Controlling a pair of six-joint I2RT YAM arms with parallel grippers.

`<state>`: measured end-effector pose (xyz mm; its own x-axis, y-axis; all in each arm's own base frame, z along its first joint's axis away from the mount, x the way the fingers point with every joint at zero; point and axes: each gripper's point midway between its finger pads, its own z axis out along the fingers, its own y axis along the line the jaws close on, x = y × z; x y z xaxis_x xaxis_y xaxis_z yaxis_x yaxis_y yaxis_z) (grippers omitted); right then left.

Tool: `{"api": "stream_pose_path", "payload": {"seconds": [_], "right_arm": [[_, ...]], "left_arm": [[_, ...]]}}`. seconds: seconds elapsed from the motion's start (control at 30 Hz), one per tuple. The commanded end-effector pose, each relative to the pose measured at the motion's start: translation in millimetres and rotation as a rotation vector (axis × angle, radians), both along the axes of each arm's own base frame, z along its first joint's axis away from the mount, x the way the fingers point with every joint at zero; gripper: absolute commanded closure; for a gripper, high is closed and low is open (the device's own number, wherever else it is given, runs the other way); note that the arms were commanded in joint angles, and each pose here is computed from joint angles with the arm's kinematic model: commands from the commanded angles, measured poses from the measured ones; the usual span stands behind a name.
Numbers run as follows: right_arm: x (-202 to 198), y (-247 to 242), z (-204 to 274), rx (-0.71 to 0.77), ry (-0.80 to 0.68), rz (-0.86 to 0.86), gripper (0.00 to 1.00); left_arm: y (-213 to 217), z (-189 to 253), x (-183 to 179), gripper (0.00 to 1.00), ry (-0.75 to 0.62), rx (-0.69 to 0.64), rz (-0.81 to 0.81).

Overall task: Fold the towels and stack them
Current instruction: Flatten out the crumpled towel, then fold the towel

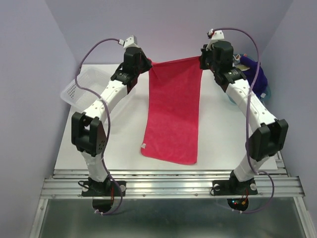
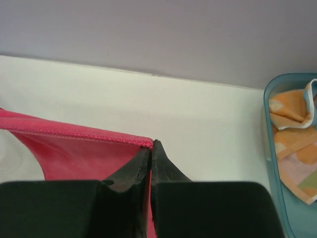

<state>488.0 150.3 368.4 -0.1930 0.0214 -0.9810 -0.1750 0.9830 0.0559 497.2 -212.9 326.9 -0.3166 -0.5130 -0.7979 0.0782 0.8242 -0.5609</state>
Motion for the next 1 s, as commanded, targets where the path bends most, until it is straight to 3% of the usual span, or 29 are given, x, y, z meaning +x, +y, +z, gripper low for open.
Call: {"api": "stream_pose_path", "payload": {"seconds": [0.0,0.2,0.4,0.77,0.87,0.97], "right_arm": [[49,-44,34,0.055,-0.148,-0.100,0.99],[110,-61,-34,0.043,-0.047,-0.037,0.99],[115,-54,-77,0.005,0.017,0.039,0.99],[60,-39,-118,0.134,0.167,0.072,0.99],[28,-38,-147,0.148,0.240,0.046,0.99],[6,-23,-157,0.161,0.283,0.072,0.99]], "left_arm": [[11,54,46,1.00,-0.175,0.001,0.070],[8,26,99,1.00,-0.160,0.036,0.067],[-1,-13,115,1.00,-0.100,0.048,0.033],[7,-45,78,1.00,0.001,0.049,0.014],[11,-86,53,1.00,0.088,0.058,0.000],[10,-99,40,1.00,0.108,0.035,-0.023]]}}
